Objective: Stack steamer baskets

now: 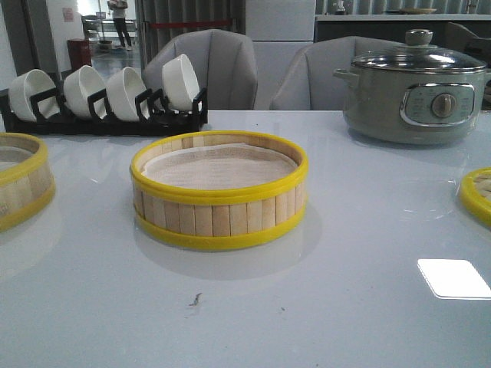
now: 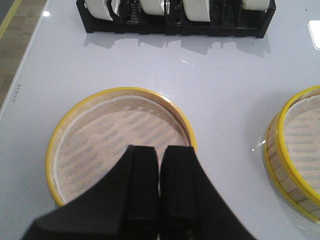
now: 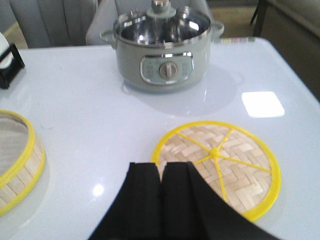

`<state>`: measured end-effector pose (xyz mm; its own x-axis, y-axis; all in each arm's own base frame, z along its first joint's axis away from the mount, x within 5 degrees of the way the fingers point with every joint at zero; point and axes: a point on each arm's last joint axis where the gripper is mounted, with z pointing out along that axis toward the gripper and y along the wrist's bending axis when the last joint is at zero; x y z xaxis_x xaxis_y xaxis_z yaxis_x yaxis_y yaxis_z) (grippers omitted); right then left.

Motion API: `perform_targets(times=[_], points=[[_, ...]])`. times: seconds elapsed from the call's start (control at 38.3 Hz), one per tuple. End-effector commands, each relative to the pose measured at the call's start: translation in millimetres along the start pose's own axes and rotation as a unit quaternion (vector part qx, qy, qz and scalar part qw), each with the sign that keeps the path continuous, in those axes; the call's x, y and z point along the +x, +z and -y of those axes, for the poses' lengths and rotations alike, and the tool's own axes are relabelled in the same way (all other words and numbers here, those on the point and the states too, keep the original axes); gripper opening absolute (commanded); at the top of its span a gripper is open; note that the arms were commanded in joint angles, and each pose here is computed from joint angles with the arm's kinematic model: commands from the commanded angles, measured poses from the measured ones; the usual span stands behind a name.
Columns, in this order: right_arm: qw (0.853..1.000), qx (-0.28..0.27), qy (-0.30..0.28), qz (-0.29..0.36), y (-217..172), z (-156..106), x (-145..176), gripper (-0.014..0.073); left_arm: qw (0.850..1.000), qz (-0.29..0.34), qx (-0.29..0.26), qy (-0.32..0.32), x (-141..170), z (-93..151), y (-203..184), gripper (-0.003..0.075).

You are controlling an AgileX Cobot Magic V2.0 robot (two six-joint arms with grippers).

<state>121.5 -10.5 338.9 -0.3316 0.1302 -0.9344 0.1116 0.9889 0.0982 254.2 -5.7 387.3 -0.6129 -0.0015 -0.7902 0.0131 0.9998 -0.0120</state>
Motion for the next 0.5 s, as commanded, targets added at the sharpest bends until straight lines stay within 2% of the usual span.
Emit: perform_targets(times=[0.0, 0.16, 0.47], points=[[1.0, -0.002, 0.004, -0.009, 21, -3, -33, 0.0056, 0.999, 0.048, 0.003, 0.002, -12, 2, -13, 0.0085], [0.999, 0.0, 0.007, -0.035, 52, -4, -50, 0.0056, 0.999, 0.037, 0.003, 0.002, -10, 2, -13, 0.0085], [1.0, 0.0, 0.007, -0.013, 58, -4, -54, 0.0056, 1.0, 0.026, 0.003, 0.002, -9, 2, -13, 0.0085]])
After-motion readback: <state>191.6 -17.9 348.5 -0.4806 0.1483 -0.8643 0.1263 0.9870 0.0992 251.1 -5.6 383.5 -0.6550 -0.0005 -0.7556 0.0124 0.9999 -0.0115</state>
